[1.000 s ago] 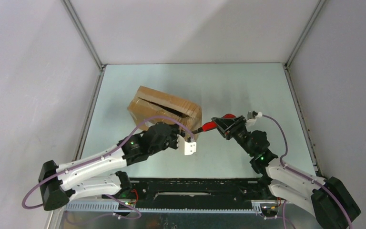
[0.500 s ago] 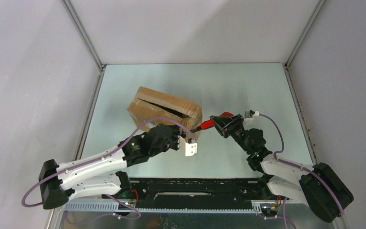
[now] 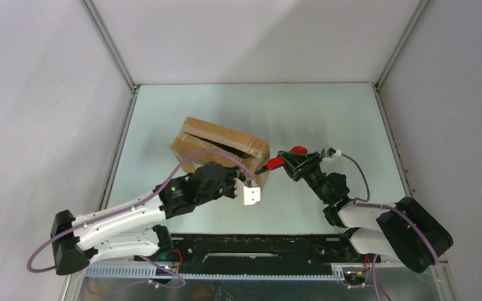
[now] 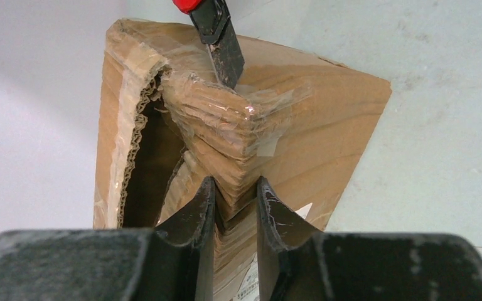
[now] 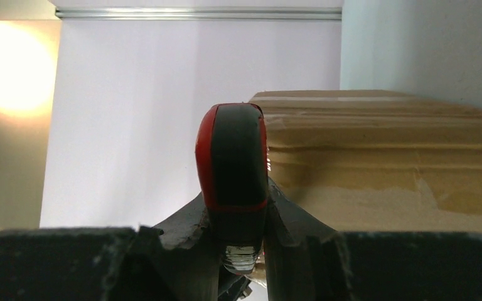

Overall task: Unpack the express box
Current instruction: Cut the express box at the center of the board.

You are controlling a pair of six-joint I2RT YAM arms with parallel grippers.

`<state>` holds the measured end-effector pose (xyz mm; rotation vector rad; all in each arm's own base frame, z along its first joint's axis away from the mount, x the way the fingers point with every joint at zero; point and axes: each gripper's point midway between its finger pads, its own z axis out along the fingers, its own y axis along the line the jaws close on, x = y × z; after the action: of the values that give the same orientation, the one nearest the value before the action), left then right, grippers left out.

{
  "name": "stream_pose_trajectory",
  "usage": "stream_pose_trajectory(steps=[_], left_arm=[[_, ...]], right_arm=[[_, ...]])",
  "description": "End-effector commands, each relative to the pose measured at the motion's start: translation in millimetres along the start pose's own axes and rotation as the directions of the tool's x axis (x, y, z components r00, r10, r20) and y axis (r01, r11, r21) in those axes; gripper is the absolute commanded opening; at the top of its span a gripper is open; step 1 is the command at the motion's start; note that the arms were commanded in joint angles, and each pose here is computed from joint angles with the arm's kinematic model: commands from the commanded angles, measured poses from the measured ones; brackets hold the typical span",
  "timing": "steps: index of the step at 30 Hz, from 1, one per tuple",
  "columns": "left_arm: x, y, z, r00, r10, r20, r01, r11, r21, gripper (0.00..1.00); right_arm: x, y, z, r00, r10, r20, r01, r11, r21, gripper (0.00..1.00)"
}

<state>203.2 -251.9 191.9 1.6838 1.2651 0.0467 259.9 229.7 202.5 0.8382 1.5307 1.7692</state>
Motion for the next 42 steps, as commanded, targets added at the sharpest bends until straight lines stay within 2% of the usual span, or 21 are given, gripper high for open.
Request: stream_pose_trajectory(steps=[1,6,9,13,17,22,31,38,42], left_arm=[[-43.0,6.3,-8.1,0.986,-0.098,0.138,0.093,0.995,0.044,0.00],[-59.5,2.6,-9.7,0.979,-0.098,0.176,0.088,0.994,0.061,0.00],[-71.2,2.1,-10.9,0.976,-0.078,0.204,0.069,0.996,0.050,0.00],[-82.8,-6.2,-12.0,0.973,-0.064,0.223,0.053,0.997,0.054,0.00],[-91.3,-10.4,-14.0,0.965,-0.103,0.242,0.091,0.994,0.061,0.00],[-98.9,-10.0,-11.6,0.960,-0.133,0.245,0.121,0.991,0.063,0.00],[-108.2,-11.1,-11.4,0.954,-0.147,0.263,0.135,0.989,0.062,0.00],[-106.9,-21.3,-9.4,0.959,-0.101,0.264,0.078,0.992,0.096,0.00],[-106.5,-34.7,-12.7,0.955,-0.070,0.290,0.026,0.988,0.154,0.00]], right_arm=[[-12.5,45.5,-4.5,0.996,0.043,0.074,-0.030,0.984,-0.173,0.00],[-9.7,49.1,-5.5,0.995,0.007,0.101,0.010,0.986,-0.169,0.00],[-1.4,43.1,-6.9,0.991,-0.020,0.133,0.036,0.993,-0.116,0.00],[-20.1,35.5,-16.4,0.967,-0.042,0.250,0.057,0.997,-0.049,0.00],[-45.4,25.0,-27.7,0.928,-0.093,0.361,0.087,0.996,0.034,0.00],[-60.2,27.8,-36.4,0.901,-0.095,0.422,0.087,0.995,0.038,0.00],[-72.5,22.0,-40.5,0.879,-0.098,0.466,0.076,0.995,0.066,0.00],[-47.5,26.9,-35.9,0.902,-0.101,0.419,0.086,0.995,0.053,0.00],[-32.6,23.1,-34.6,0.939,-0.089,0.332,0.081,0.996,0.039,0.00]])
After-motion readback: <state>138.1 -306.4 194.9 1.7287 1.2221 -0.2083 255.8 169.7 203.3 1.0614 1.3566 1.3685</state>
